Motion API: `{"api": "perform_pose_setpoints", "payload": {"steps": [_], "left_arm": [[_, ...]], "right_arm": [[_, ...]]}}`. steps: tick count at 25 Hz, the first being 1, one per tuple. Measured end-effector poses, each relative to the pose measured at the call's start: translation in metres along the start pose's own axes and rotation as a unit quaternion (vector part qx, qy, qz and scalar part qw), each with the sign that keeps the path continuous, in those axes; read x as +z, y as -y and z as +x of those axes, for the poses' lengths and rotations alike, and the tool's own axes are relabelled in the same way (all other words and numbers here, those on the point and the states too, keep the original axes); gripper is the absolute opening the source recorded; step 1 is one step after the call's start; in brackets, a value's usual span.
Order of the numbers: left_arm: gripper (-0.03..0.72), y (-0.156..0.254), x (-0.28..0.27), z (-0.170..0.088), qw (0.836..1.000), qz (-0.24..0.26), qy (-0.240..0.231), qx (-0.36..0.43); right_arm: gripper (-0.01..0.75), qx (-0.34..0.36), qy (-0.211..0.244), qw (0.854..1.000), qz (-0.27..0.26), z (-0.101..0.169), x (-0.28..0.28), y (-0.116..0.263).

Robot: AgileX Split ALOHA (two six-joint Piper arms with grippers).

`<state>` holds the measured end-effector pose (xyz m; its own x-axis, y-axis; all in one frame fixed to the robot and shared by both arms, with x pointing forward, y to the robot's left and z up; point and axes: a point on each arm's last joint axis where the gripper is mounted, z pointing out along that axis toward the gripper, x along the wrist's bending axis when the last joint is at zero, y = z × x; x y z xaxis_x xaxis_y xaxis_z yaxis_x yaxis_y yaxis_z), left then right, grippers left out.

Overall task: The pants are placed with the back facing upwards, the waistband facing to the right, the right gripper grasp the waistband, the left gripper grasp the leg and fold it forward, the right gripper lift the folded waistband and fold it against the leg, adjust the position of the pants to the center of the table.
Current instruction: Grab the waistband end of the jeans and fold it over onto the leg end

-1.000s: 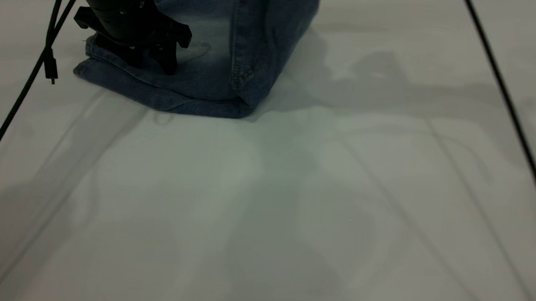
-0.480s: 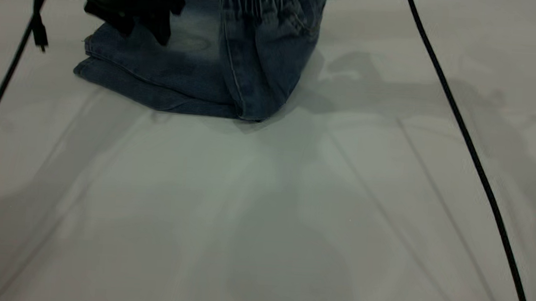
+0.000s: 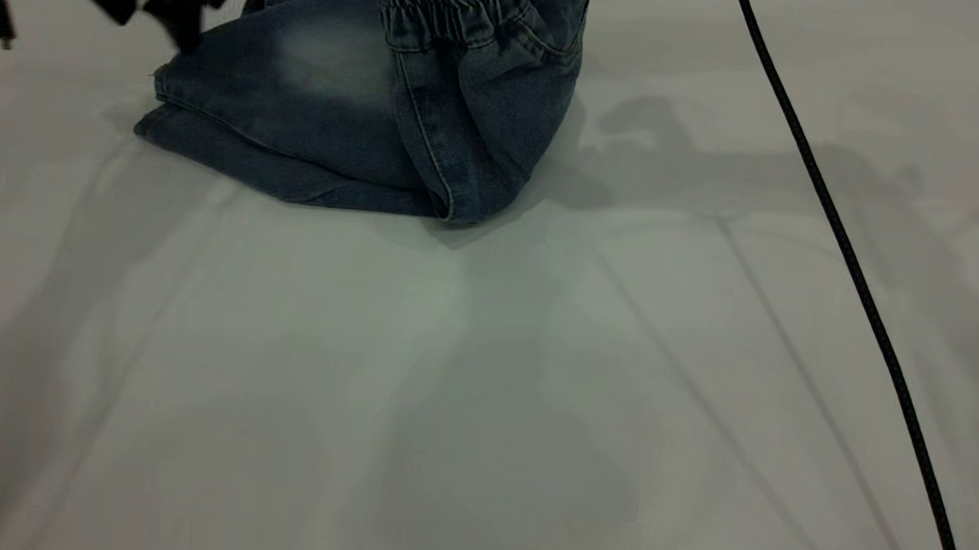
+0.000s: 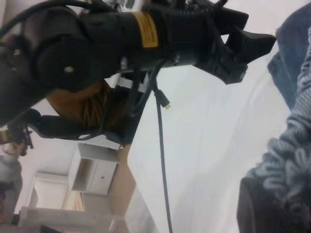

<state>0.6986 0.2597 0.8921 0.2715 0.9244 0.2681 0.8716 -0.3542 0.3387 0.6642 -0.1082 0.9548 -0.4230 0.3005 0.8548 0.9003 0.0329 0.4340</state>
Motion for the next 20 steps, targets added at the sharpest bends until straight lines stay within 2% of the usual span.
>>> {"api": "perform_pose_setpoints", "payload": {"steps": [3,10,15,20], "left_arm": [[0.477,0.009,0.017,0.008,1.000,0.018,0.000,-0.004],[0.477,0.020,0.050,-0.005,0.999,0.031,0.014,0.001],[0.477,0.020,0.051,-0.006,0.999,0.032,0.015,0.001],[0.477,0.020,0.052,-0.007,0.999,0.031,0.017,-0.002]], "right_arm": [[0.028,-0.004,-0.001,1.000,0.004,0.002,0.005,0.002],[0.028,-0.014,-0.013,1.000,0.000,0.013,0.010,-0.005],[0.028,-0.027,-0.024,0.999,-0.007,0.028,0.018,-0.014],[0.028,-0.012,-0.033,0.999,0.002,0.027,0.031,-0.015]]}}
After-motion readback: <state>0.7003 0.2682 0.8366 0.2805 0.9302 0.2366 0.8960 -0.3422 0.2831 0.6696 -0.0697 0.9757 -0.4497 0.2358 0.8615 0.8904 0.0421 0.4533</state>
